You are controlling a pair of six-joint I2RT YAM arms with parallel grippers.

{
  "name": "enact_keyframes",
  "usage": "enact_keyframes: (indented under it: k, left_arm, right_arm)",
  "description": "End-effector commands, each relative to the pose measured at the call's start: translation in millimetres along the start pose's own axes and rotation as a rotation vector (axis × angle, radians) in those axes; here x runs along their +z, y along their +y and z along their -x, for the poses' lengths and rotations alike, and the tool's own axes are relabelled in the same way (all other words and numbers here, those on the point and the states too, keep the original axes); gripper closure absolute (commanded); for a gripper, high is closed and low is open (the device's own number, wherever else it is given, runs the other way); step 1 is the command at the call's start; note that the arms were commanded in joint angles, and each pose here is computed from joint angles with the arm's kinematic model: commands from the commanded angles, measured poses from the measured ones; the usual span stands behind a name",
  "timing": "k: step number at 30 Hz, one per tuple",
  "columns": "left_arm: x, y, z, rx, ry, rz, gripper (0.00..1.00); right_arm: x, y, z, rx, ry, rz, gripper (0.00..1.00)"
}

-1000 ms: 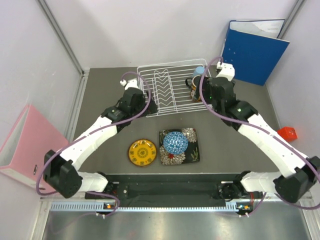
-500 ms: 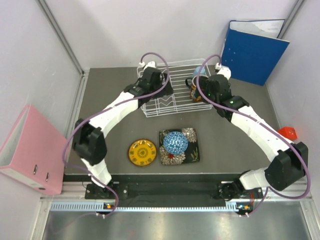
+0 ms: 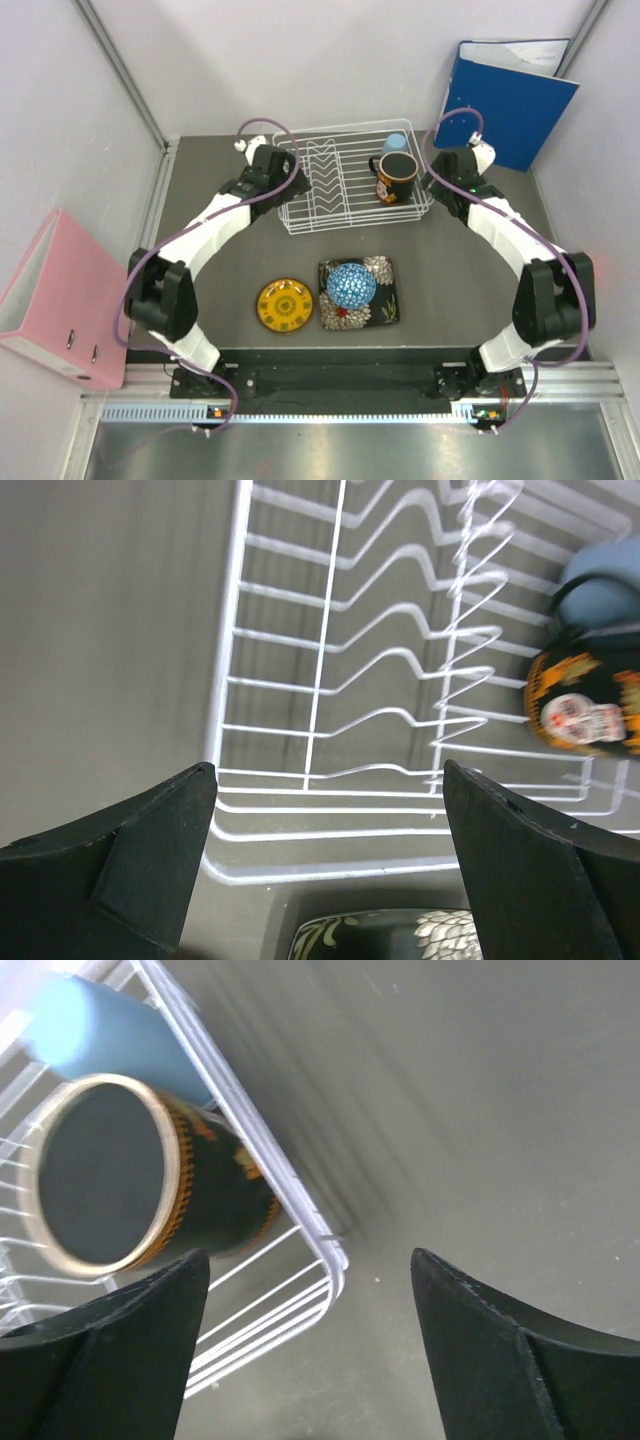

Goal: Unload the mixed dishes from the dish rack
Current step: Adjust the dish rack at the center of the board.

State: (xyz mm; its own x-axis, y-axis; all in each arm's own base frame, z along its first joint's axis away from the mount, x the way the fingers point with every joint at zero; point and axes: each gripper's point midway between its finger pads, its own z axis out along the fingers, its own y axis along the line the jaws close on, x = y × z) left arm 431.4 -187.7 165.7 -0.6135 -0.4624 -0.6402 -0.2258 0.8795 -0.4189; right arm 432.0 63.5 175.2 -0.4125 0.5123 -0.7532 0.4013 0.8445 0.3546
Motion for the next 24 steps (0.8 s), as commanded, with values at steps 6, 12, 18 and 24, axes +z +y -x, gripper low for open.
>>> enact_keyframes:
  k: [6, 12, 18, 24]
  left_arm:
    - [-33, 16, 32, -0.007, -0.128, 0.026, 0.01]
    - [-24, 24, 27, -0.003, -0.115, 0.041, 0.01]
    - [-10, 34, 11, -0.010, -0.050, 0.086, 0.01]
    - [-12, 24, 19, -0.015, -0.069, 0.049, 0.01]
  right_arm:
    - [47, -3, -7, -0.012, 0.038, -0.054, 0.26]
    - [62, -8, -22, -0.028, 0.074, -0.062, 0.38]
    - [67, -5, -34, -0.028, 0.104, -0.036, 0.57]
    - [63, -2, -49, -0.023, 0.132, -0.008, 0.68]
